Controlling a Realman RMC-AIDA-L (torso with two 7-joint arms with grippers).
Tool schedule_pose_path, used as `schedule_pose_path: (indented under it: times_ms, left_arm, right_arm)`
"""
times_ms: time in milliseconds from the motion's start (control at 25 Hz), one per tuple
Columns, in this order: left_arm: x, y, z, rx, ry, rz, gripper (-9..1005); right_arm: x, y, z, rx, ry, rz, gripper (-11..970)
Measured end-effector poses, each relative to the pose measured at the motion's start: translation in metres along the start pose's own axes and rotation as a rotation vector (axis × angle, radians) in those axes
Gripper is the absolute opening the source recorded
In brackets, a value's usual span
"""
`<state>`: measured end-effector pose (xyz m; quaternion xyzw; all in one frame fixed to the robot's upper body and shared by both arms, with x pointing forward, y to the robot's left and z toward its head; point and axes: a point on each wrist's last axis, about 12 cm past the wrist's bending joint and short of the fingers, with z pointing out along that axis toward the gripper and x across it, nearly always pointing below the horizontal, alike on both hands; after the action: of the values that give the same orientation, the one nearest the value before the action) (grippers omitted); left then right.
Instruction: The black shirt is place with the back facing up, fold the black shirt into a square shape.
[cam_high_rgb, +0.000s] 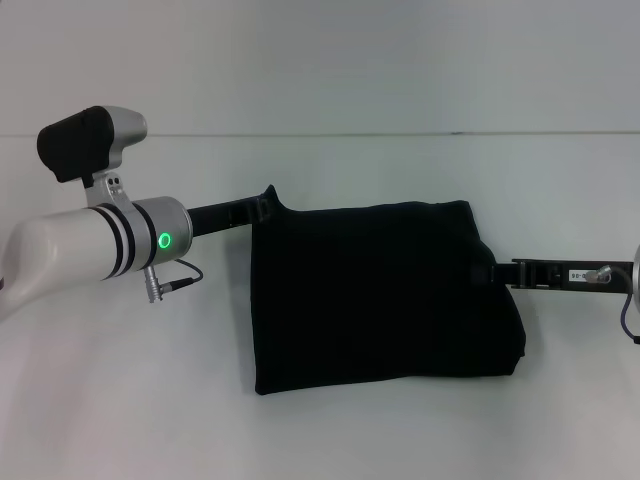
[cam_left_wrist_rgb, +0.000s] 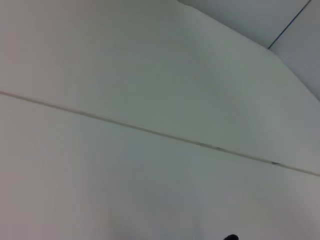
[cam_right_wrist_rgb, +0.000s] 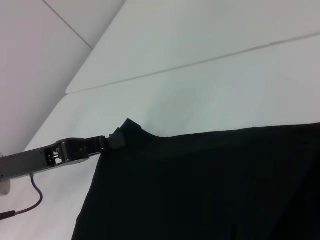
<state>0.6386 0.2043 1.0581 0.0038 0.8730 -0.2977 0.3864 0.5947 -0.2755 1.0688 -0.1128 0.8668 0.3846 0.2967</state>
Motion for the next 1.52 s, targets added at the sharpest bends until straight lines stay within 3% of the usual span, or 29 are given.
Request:
schedule_pose_path:
  times_ms: [320, 720, 1040, 1360, 1520]
  left_arm:
    - [-0.001, 0.000, 0.000, 0.000, 0.002, 0.006, 55]
    - [-0.009, 0.000, -0.001, 0.000, -0.016, 0.015, 55]
    - [-0.017, -0.002, -0.001, 0.005, -0.025, 0.030, 55]
    - [-0.025, -0.004, -0.001, 0.012, -0.030, 0.044, 55]
    - [-0.026, -0.007, 0.000, 0.024, -0.027, 0.050, 55]
  right_arm:
    - [0.001, -0.002, -0.001, 0.007, -0.005, 0.006, 75]
    - [0.002, -0.006, -0.015, 0.021, -0.082, -0.069, 138]
    - [-0.003, -0.016, -0.037, 0.042, -0.185, -0.035, 479]
    - [-0.008, -0.015, -0.036, 0.040, -0.195, -0.065, 839]
    - [-0.011, -0.012, -0.034, 0.034, -0.195, -0.078, 858]
